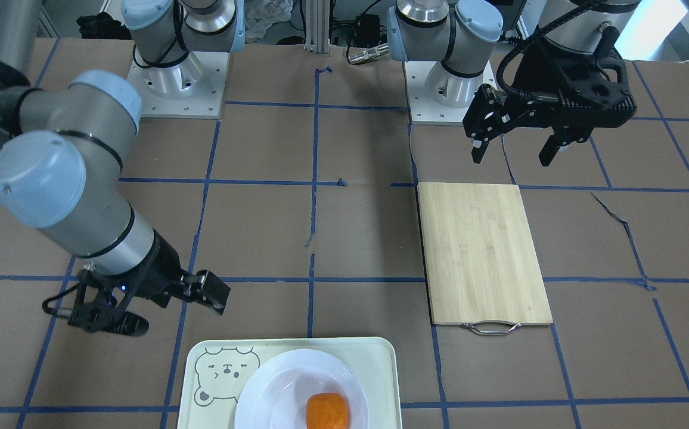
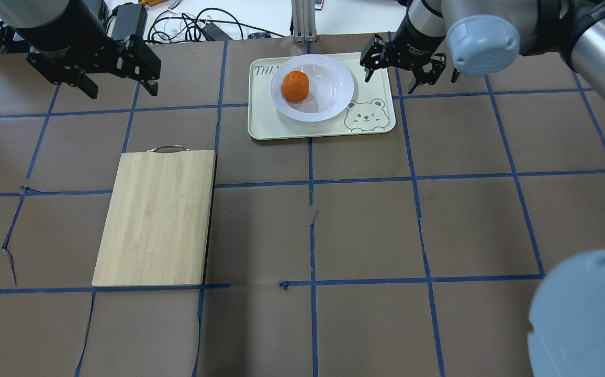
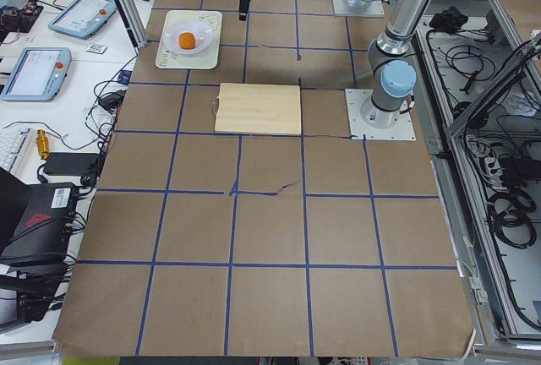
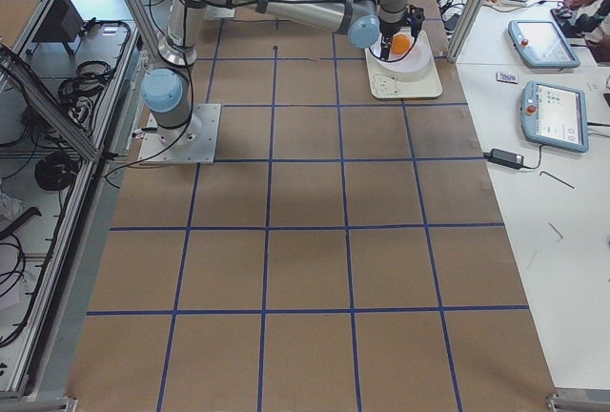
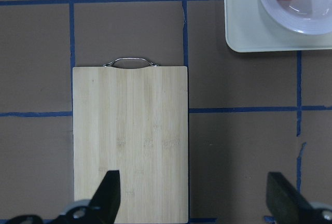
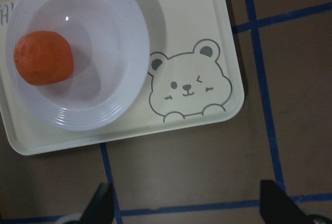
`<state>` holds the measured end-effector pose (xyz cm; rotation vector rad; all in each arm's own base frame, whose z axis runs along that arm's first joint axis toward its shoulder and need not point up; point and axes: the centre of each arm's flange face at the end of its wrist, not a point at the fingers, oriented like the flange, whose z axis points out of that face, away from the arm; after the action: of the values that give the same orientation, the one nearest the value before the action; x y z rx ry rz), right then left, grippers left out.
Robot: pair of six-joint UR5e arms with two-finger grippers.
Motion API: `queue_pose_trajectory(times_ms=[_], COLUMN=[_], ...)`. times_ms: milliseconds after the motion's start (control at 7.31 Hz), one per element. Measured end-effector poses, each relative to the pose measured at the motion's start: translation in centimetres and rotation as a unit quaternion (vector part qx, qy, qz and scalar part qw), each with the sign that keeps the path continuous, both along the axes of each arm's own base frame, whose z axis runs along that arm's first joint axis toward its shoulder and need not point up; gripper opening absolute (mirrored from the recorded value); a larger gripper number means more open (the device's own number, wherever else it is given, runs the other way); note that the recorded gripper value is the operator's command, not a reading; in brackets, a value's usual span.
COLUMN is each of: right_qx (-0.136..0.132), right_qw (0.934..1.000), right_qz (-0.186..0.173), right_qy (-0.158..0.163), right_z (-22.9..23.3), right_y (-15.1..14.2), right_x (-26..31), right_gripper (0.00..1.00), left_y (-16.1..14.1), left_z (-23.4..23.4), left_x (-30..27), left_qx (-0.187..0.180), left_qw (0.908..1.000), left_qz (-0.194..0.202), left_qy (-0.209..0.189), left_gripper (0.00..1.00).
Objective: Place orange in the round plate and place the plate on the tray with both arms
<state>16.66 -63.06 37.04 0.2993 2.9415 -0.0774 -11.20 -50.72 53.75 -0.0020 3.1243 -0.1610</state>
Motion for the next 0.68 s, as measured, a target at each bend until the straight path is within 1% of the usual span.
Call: queue_pose_trajectory(times_ms=[137, 410, 547, 684], right_qx=[0.017, 0.029, 0.039, 0.058], right_qw=[0.9995, 0.9965, 0.9953, 0.9940], right_qz=[-0.001, 0.000, 0.004, 0.012], right_qy=[0.028, 0.078, 0.088, 0.092], right_z=[1.7, 2.9, 3.6, 4.6], right_y=[4.3, 12.0, 14.8, 16.7], right_x=[-0.4, -1.6, -2.0, -2.2], right_gripper=[1.00, 1.00, 1.00, 1.00], left_y=[0.0, 0.0, 0.0, 0.1], left_z=[0.3, 0.6, 0.6, 0.4], left_x=[0.0, -0.1, -0.4, -0.8], left_qx=[0.005, 0.007, 0.007, 0.008], left_qw=[1.0000, 1.0000, 1.0000, 0.9999], left_qz=[0.001, 0.000, -0.003, -0.006], left_qy=[0.000, 0.000, -0.003, -0.008], left_gripper=[1.00, 1.00, 1.00, 1.00])
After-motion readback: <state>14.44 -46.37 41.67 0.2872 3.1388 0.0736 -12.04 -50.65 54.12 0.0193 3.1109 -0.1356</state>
